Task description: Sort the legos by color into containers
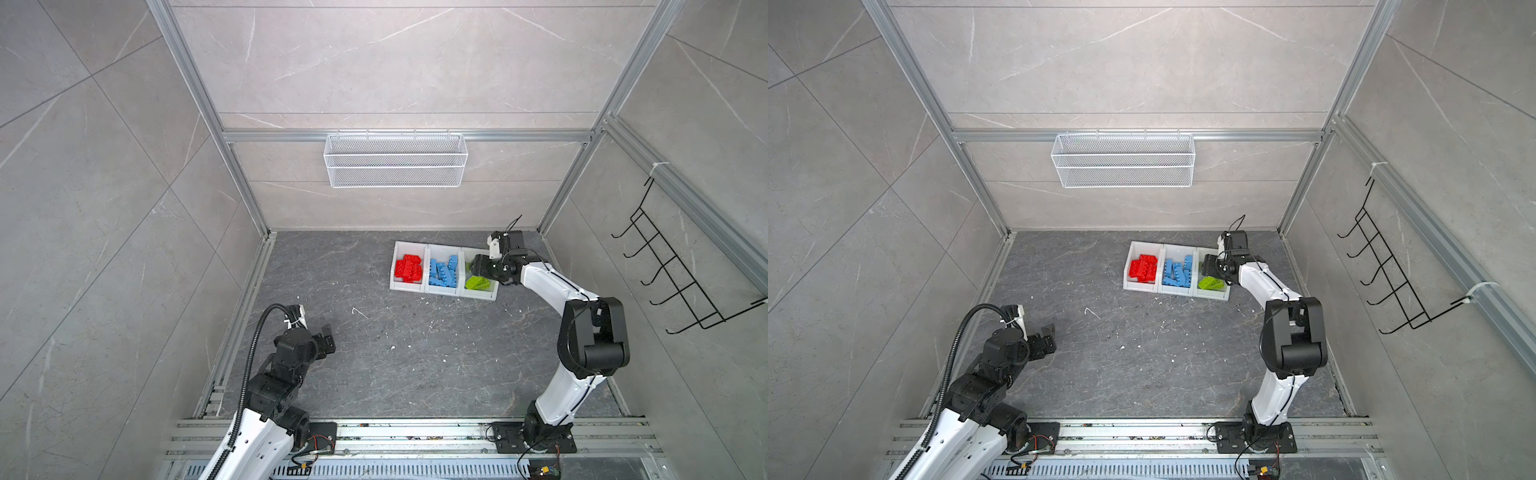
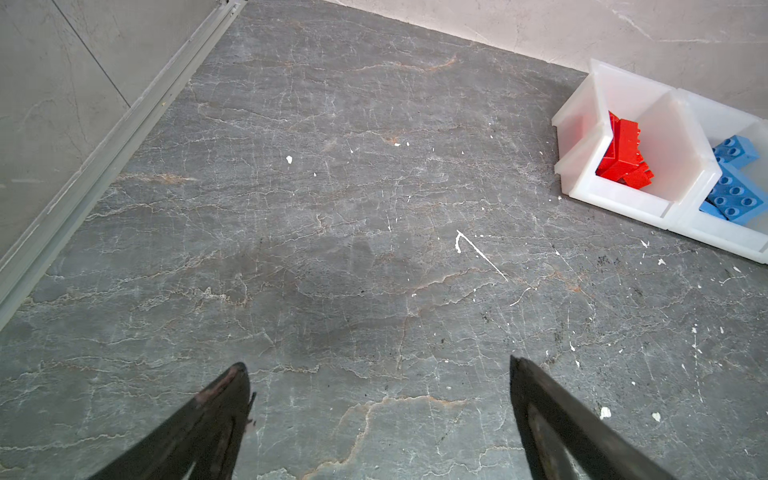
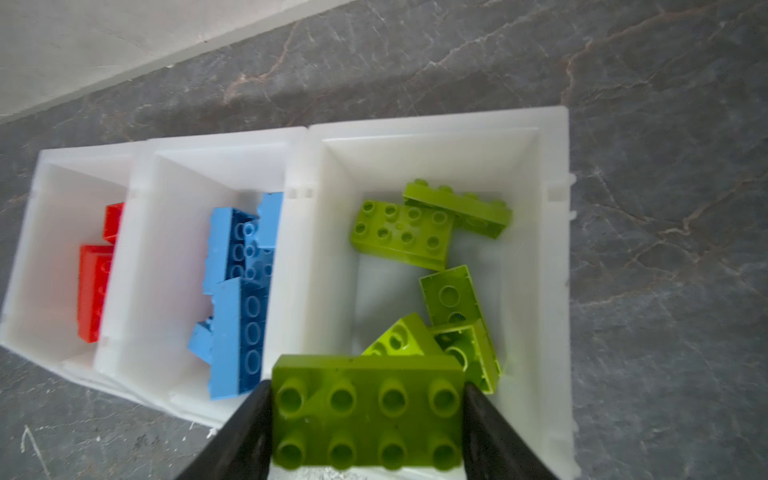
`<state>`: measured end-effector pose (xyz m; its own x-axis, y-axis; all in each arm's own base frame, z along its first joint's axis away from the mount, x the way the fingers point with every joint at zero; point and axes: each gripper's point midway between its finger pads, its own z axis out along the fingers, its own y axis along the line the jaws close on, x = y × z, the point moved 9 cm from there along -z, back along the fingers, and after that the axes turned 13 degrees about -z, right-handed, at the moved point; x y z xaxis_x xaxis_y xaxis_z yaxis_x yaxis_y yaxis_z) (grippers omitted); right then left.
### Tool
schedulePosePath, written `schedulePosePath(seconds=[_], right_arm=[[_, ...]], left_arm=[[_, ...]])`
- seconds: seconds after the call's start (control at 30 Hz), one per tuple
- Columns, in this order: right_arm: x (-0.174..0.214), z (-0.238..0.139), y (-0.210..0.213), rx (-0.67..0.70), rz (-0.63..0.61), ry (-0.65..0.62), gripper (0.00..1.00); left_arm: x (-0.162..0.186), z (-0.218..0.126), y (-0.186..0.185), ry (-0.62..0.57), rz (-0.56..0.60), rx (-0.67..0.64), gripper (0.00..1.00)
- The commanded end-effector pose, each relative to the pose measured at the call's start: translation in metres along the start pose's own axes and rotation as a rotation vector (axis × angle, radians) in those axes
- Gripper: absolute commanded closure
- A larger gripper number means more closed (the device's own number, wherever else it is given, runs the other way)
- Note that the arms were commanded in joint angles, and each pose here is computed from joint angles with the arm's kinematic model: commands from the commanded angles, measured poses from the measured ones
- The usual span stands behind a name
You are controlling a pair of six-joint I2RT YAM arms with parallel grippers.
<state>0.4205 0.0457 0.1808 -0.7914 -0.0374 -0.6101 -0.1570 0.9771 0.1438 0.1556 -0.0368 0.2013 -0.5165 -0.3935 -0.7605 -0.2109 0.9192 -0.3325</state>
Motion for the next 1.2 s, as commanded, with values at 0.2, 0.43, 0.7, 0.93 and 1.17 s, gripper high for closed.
schedulePosePath(seconds=[0.2,0.43,0.7,0.93,1.17], right_arm=[[-0.02,-0.002,-0.015,-0.007,0.017,-0.05,0.2],[-0.02,-0.049,-0.017,-0.041,0.054,-0.204,0.12],[0.032,-0.11,-0.017,0.077,0.04,-0.376,0.06],[0.102,-0.118,-0.029,0.279,0.065,-0.489,0.0],[0.133,-0.1,-0.038,0.38,0.087,-0.541,0.0]], left_arm=[[-0.012,-0.006,-0.002,-0.047,-0.041,-0.014,0.01],[-0.018,0.004,-0.01,-0.091,-0.027,0.004,0.01],[-0.052,0.045,-0.03,-0.237,0.128,-0.148,0.01],[-0.058,0.104,-0.015,-0.207,0.169,-0.225,0.01],[-0.051,0.122,0.007,-0.27,0.146,-0.26,0.01]])
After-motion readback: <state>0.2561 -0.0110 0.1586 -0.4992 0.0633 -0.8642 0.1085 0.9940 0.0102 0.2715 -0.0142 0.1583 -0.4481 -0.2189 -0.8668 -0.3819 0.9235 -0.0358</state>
